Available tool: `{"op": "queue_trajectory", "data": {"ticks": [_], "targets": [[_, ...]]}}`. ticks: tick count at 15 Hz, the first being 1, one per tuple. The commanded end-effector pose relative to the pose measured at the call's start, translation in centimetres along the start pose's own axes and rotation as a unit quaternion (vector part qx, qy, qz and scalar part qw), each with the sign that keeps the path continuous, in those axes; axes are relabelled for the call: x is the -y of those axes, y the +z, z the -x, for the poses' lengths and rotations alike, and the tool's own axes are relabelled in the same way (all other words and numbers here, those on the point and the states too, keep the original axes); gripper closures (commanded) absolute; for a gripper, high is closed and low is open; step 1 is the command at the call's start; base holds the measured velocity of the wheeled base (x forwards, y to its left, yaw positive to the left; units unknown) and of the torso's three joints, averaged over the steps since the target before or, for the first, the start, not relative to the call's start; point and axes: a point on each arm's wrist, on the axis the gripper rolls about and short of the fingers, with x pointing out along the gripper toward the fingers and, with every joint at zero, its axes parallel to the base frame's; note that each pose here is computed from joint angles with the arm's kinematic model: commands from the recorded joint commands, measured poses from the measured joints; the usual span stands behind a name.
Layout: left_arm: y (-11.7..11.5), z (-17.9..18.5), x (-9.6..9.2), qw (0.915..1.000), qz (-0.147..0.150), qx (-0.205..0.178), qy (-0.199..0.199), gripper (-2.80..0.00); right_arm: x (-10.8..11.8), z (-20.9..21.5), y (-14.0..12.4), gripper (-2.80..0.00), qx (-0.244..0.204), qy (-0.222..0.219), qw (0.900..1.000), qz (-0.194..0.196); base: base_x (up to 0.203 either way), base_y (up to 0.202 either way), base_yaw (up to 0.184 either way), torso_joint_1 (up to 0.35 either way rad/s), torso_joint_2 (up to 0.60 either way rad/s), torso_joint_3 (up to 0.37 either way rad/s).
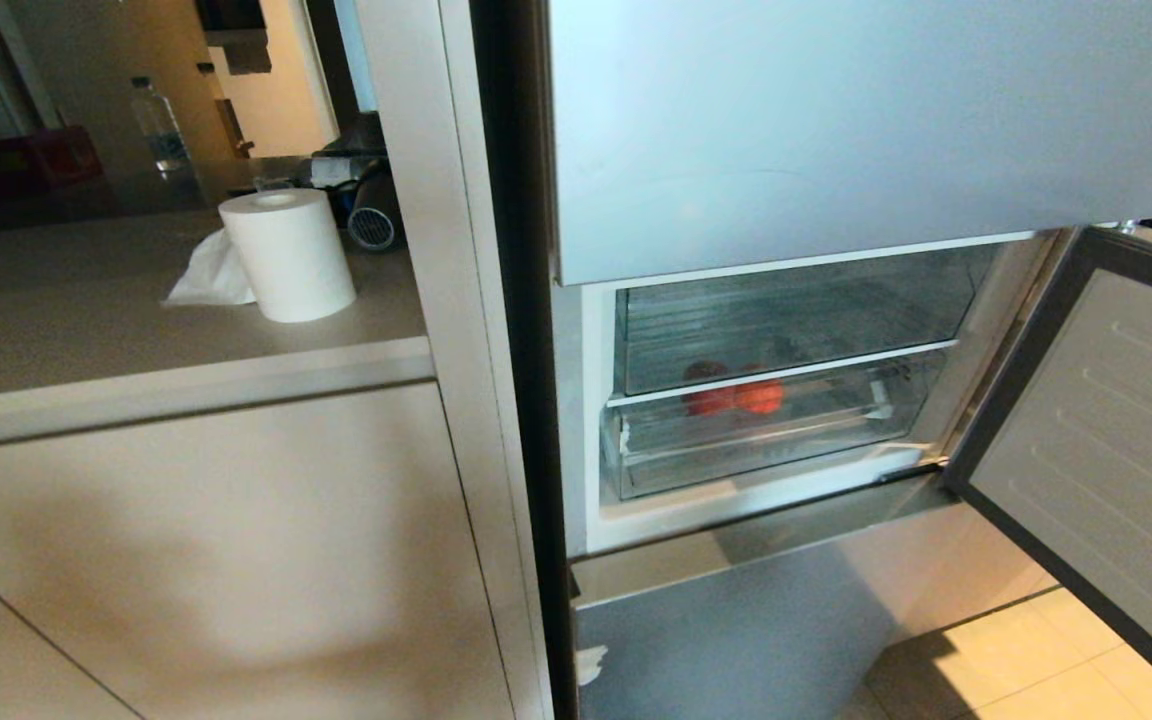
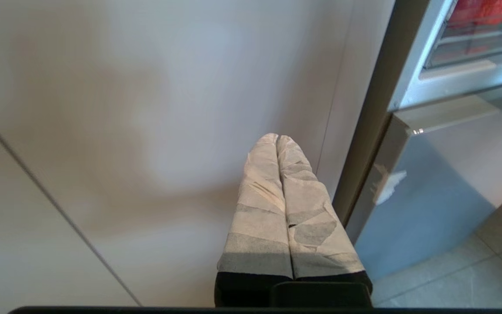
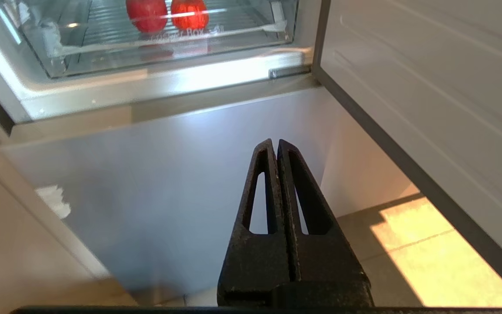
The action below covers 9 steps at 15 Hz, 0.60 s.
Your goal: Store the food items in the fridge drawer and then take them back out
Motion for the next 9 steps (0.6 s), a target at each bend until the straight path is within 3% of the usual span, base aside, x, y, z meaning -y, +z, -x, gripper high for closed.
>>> {"op": "queue_trajectory", "data": {"ticks": [1, 6, 9], "targets": [[-0.02, -0.02, 0.0, 1.0, 0.001, -0.001, 0.0, 0.0, 0.0, 0.0, 0.01, 0.0, 0.001, 0.0, 1.0, 0.0, -0.155, 0.0, 0.002, 0.021, 0.01, 0.002], [-0.02, -0.02, 0.0, 1.0, 0.001, -0.001, 0.0, 0.0, 0.0, 0.02, 0.05, 0.0, 0.0, 0.0, 1.0, 0.006, -0.197, 0.0, 0.002, 0.0, 0.0, 0.004], [-0.04, -0.02, 0.0, 1.0, 0.0, -0.002, 0.0, 0.0, -0.03, 0.01, 0.03, 0.0, 0.0, 0.006, 0.999, 0.04, -0.196, 0.0, 0.001, 0.002, 0.0, 0.002]]}}
